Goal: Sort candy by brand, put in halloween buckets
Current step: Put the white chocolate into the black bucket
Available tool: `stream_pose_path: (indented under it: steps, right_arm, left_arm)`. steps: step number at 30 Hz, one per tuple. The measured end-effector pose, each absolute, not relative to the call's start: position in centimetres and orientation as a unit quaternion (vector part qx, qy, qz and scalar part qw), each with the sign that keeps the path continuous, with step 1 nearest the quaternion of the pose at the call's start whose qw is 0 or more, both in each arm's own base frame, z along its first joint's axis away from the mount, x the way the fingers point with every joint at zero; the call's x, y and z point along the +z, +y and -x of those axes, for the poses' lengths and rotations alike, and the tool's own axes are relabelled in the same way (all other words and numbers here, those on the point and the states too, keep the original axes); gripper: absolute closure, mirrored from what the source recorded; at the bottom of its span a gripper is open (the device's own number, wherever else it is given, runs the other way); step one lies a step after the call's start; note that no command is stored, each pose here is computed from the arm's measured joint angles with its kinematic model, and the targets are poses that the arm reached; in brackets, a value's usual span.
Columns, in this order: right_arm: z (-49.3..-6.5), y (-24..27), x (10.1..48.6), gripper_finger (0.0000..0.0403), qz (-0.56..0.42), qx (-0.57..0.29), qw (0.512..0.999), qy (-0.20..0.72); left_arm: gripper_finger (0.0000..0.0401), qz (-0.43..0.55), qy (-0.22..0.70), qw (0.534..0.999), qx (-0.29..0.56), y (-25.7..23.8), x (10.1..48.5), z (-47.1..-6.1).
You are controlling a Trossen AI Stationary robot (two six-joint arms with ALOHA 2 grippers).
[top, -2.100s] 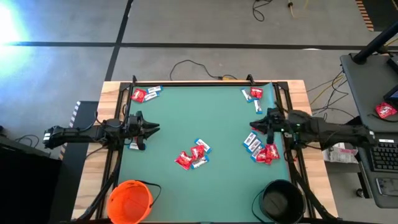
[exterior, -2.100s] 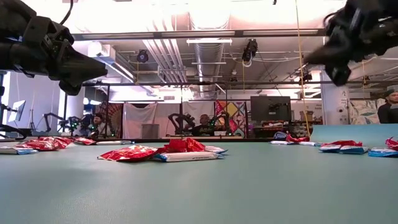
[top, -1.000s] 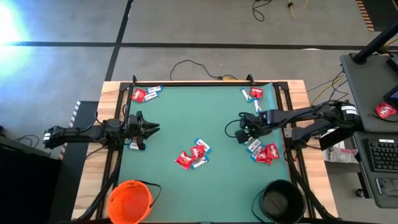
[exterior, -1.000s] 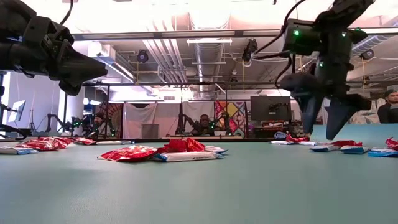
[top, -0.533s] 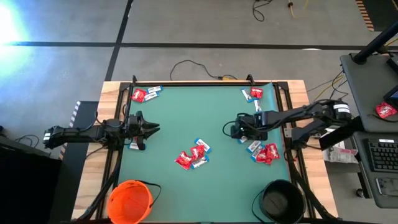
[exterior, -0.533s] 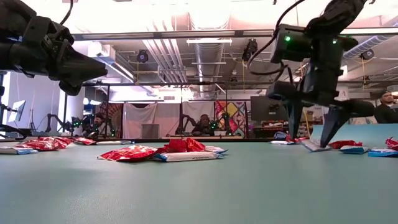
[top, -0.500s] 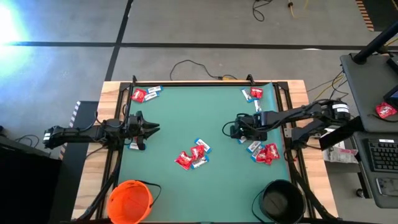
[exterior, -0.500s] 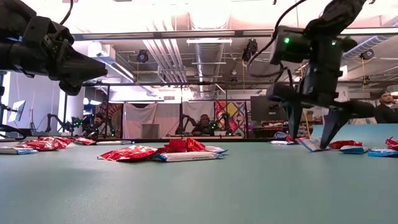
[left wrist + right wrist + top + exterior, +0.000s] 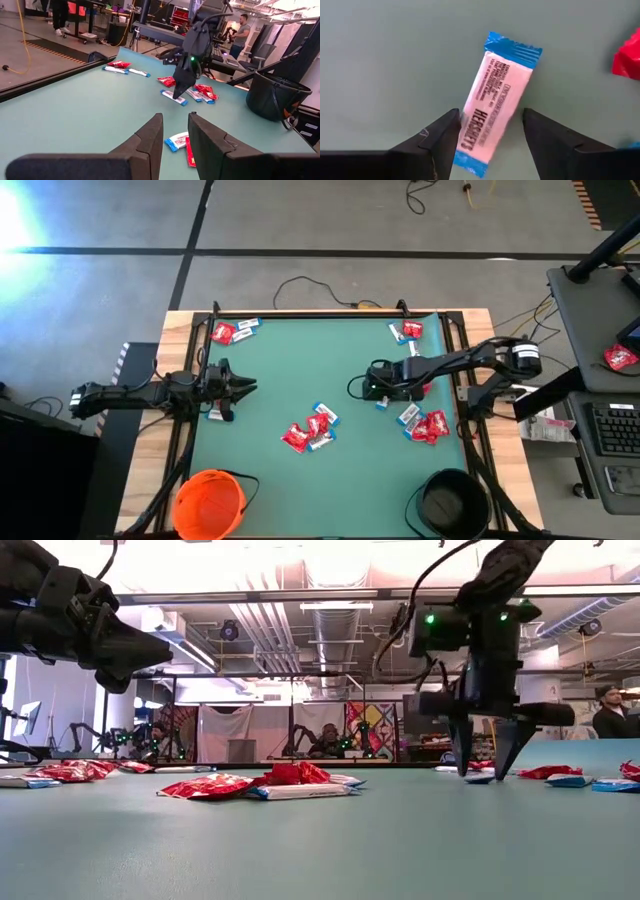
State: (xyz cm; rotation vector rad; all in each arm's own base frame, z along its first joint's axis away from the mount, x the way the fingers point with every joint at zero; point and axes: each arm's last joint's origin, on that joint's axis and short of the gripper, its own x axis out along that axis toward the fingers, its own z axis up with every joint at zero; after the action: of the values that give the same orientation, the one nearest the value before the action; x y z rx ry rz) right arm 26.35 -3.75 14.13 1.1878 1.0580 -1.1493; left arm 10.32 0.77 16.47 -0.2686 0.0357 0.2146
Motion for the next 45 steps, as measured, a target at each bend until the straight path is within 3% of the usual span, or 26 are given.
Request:
stream_pose_path:
  steps: [5,18,27,38,45]
  right_arm:
    - [-27.9,-3.6,13.1,0.0197,-0.458,-0.483,0.571,0.481]
    - [-31.3,-0.5,12.3,0.0232,-0.249,-0.465,0.71,0.466]
    - [-29.2,2.5,10.6,0.0246,-0.171,-0.448,0.777,0.409]
    - [-26.7,2.8,7.9,0.0208,-0.153,-0.381,0.853,0.323]
    - [-25.5,2.7,7.2,0.0216,-0.116,-0.343,0.886,0.289]
  left_arm:
    - [0.0325,0.134,0.018,0.985,0.107,0.8,16.5,-10.3]
    - [0.0325,0.134,0.018,0.985,0.107,0.8,16.5,-10.3]
    - [0.0325,0.134,0.018,0.985,0.107,0.8,16.5,-10.3]
    - [0.0325,0.133,0.019,0.985,0.107,0.8,16.4,-10.3]
    - [0.0325,0.133,0.019,0.985,0.107,0.8,16.4,-10.3]
